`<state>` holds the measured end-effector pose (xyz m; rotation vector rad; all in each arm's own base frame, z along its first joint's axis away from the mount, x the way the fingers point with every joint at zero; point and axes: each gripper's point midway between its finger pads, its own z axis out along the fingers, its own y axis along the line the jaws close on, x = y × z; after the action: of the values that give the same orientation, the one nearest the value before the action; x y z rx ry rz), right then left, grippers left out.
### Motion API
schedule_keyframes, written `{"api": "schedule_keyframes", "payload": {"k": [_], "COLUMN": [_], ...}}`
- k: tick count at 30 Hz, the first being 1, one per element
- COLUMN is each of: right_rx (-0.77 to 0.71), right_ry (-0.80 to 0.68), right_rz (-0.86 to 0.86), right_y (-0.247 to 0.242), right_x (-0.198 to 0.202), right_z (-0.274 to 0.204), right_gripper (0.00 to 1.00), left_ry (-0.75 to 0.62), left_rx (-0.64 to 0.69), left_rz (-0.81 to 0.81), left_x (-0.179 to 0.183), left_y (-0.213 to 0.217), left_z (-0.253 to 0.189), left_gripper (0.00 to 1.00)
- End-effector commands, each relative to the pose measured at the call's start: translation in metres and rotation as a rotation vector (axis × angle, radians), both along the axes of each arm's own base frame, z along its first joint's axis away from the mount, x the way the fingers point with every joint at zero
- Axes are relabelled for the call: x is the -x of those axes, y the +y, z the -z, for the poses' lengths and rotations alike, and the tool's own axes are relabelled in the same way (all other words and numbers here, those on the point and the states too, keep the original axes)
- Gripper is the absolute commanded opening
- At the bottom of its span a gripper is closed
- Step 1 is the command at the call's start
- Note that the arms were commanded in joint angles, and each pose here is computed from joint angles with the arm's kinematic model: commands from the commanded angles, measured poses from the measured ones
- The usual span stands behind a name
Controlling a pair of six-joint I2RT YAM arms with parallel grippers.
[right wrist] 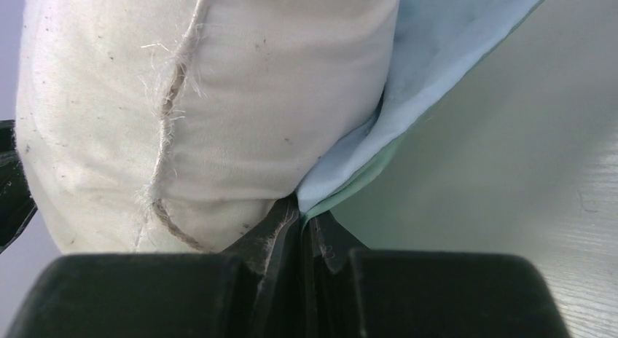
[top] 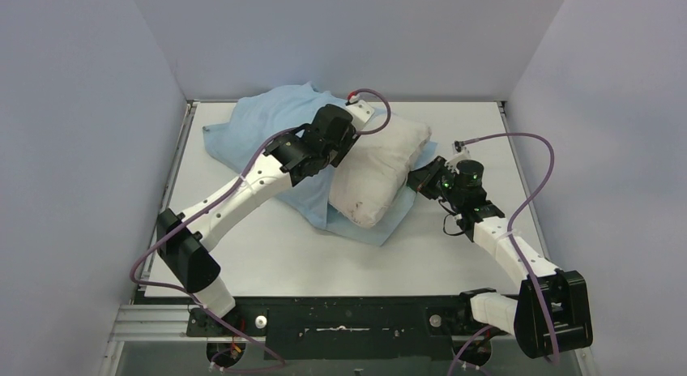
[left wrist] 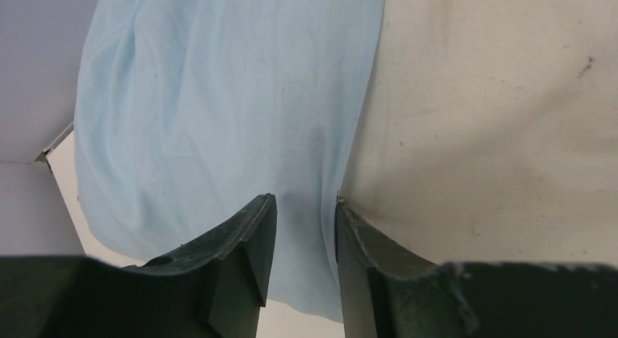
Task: Put the pillow into the pillowcase
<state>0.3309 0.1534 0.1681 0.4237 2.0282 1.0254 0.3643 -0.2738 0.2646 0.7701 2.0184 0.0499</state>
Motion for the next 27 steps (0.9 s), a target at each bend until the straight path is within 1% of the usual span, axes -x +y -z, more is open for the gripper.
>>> {"api": "schedule_keyframes", "payload": {"k": [1, 7, 10, 12, 14, 15, 17, 18, 19, 20, 22, 23, 25, 27], "right_rx": [-0.011, -0.014, -0.019, -0.022, -0.021, -0.020, -0.017, -0.018, -0.019, -0.019, -0.002, 0.011, 0.030, 0.034], "right_ry": [-0.148, -0.151, -0.151, -0.151, -0.152, -0.153, -0.149, -0.150, -0.157, -0.165, -0.185, -0.200, -0.230, -0.270], "right_rz": [0.005, 0.003, -0.002, -0.005, -0.007, -0.007, -0.010, -0.016, -0.024, -0.030, -0.032, -0.028, -0.022, -0.030], "right_y": [0.000, 0.001, 0.002, 0.002, 0.002, 0.002, 0.002, 0.003, 0.004, 0.005, 0.003, 0.001, -0.003, -0.003], "right_x": [-0.011, -0.011, -0.010, -0.010, -0.009, -0.009, -0.009, -0.008, -0.007, -0.006, -0.003, -0.002, 0.002, 0.009], "right_z": [-0.036, -0.038, -0.039, -0.039, -0.040, -0.040, -0.041, -0.042, -0.046, -0.052, -0.066, -0.076, -0.098, -0.124], "right_gripper": [0.00, 0.00, 0.00, 0.00, 0.00, 0.00, 0.00, 0.00, 0.00, 0.00, 0.00, 0.00, 0.00, 0.00], "left_ry": [-0.065, -0.147, -0.183, -0.183, -0.168, -0.165, -0.166, -0.167, -0.171, -0.177, -0.199, -0.208, -0.195, -0.164], "left_rx": [0.021, 0.020, 0.021, 0.024, 0.027, 0.030, 0.030, 0.033, 0.041, 0.057, 0.123, 0.180, 0.349, 0.534], "left_rz": [-0.016, -0.017, -0.004, 0.018, 0.048, 0.064, 0.091, 0.103, 0.118, 0.138, 0.187, 0.209, 0.262, 0.309], "left_x": [-0.009, -0.029, -0.038, -0.040, -0.039, -0.037, -0.031, -0.027, -0.020, -0.011, 0.012, 0.025, 0.052, 0.070], "left_y": [0.003, -0.011, -0.019, -0.028, -0.036, -0.041, -0.049, -0.052, -0.055, -0.059, -0.067, -0.070, -0.075, -0.074], "left_z": [-0.020, -0.028, -0.029, -0.026, -0.023, -0.024, -0.029, -0.035, -0.044, -0.057, -0.091, -0.111, -0.149, -0.180], "left_gripper": [0.34, 0.35, 0.40, 0.42, 0.41, 0.36, 0.14, 0.05, 0.00, 0.00, 0.00, 0.00, 0.00, 0.00]}}
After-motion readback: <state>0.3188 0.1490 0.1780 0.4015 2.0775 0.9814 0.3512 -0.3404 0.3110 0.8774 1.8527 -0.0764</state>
